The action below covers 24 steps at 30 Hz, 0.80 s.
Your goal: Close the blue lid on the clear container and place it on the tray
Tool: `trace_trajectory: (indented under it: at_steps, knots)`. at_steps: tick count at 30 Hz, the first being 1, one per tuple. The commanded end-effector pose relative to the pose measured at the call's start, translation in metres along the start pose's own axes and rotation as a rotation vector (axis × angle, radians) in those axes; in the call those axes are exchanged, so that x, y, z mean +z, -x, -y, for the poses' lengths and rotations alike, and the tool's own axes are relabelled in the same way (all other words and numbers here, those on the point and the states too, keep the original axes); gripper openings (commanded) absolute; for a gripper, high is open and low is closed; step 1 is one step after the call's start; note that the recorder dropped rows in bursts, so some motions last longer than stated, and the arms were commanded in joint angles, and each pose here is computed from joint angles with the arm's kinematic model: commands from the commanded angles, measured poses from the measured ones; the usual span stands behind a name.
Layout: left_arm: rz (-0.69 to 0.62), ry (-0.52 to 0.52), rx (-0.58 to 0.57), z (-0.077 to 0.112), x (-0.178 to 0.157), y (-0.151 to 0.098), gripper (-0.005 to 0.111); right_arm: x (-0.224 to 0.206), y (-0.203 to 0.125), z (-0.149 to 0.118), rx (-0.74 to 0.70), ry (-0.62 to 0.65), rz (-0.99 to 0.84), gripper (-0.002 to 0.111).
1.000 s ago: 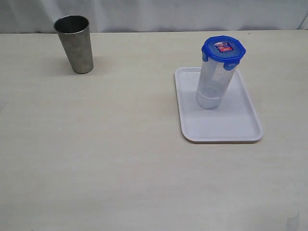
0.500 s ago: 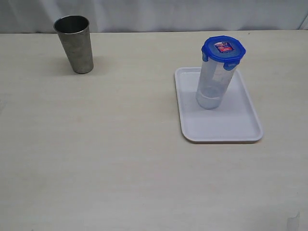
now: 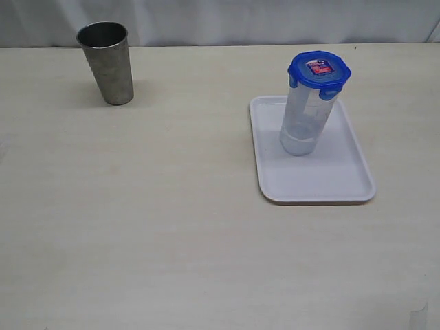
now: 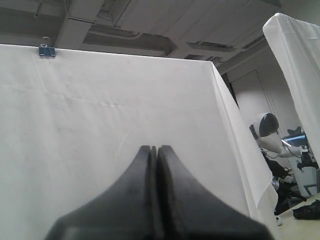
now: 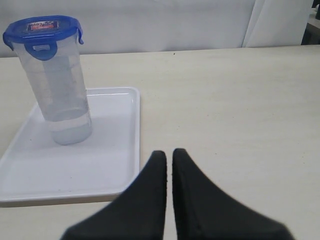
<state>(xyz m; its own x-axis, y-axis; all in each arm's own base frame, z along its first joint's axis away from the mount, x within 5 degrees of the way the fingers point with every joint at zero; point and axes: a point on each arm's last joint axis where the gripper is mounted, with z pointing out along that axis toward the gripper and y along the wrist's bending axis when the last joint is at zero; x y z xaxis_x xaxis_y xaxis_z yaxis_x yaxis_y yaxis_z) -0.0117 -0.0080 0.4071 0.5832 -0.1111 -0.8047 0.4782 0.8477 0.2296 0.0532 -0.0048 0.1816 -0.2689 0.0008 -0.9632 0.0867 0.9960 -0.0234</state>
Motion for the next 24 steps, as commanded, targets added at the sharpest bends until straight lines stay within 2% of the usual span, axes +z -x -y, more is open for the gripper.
trace_trajectory:
  at_steps: [1,6,12,17,24]
  knots:
    - [0.002,0.001,-0.012,0.000,-0.001,0.000,0.000,0.000,0.001,0.000,0.001,-0.005,0.014,0.004]
    - [0.004,0.009,-0.029,-0.001,-0.001,0.000,0.000,0.000,0.001,0.000,0.001,-0.005,0.014,0.004]
    - [0.030,0.088,-0.292,-0.007,-0.001,-0.001,0.000,0.000,0.001,0.000,0.001,-0.005,0.014,0.004]
    - [-0.019,0.164,-0.191,-0.008,0.000,-0.018,0.000,0.000,0.001,0.000,0.001,-0.005,0.014,0.004]
    - [-0.143,0.329,-0.075,-0.008,-0.003,-0.054,0.000,0.000,0.001,0.000,0.001,-0.005,0.014,0.004]
